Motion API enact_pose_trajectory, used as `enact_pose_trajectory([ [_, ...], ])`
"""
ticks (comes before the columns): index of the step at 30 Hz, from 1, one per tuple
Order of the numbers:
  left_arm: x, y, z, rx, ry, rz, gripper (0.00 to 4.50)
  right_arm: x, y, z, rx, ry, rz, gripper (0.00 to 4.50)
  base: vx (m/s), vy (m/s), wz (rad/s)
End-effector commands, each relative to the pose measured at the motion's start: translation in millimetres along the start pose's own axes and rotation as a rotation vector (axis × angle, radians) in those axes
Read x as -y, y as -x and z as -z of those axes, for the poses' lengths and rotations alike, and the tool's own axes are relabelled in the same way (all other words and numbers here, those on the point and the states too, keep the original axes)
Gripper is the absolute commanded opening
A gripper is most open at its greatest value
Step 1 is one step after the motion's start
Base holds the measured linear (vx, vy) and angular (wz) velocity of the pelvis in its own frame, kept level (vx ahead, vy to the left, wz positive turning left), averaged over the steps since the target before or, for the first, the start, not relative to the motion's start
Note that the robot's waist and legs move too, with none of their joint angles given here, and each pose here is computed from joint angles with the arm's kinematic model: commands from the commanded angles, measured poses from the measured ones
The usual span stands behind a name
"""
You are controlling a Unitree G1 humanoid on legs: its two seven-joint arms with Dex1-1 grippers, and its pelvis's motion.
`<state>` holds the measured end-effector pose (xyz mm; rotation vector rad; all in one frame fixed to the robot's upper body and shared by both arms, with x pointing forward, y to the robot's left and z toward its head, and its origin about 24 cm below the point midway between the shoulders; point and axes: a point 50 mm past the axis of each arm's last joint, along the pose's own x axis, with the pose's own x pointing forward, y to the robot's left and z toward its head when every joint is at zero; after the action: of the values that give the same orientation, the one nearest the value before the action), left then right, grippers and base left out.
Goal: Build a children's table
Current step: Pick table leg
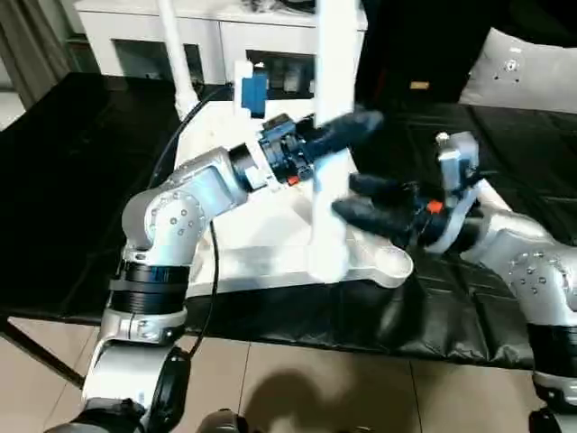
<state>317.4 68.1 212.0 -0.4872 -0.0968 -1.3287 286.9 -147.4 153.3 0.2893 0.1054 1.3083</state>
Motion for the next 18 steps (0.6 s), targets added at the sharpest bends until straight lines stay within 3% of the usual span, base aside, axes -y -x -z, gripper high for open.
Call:
enact_pose_trajectory([
  [1, 6.9, -7, -8.1, -0.006, -0.052, 0.044, 1.84, -1.8, -3.2, -3.4, -0.016, 0.013, -0.011, 3.68, 0.000, 0.000, 0.00],
  [18, 4.9, -10, -4.4, -0.017, -0.090, 0.023, 1.84, 0.0, -12.9, 8.8, -0.055, -0.033, 0.002, 2.22, 0.000, 0.000, 0.00],
])
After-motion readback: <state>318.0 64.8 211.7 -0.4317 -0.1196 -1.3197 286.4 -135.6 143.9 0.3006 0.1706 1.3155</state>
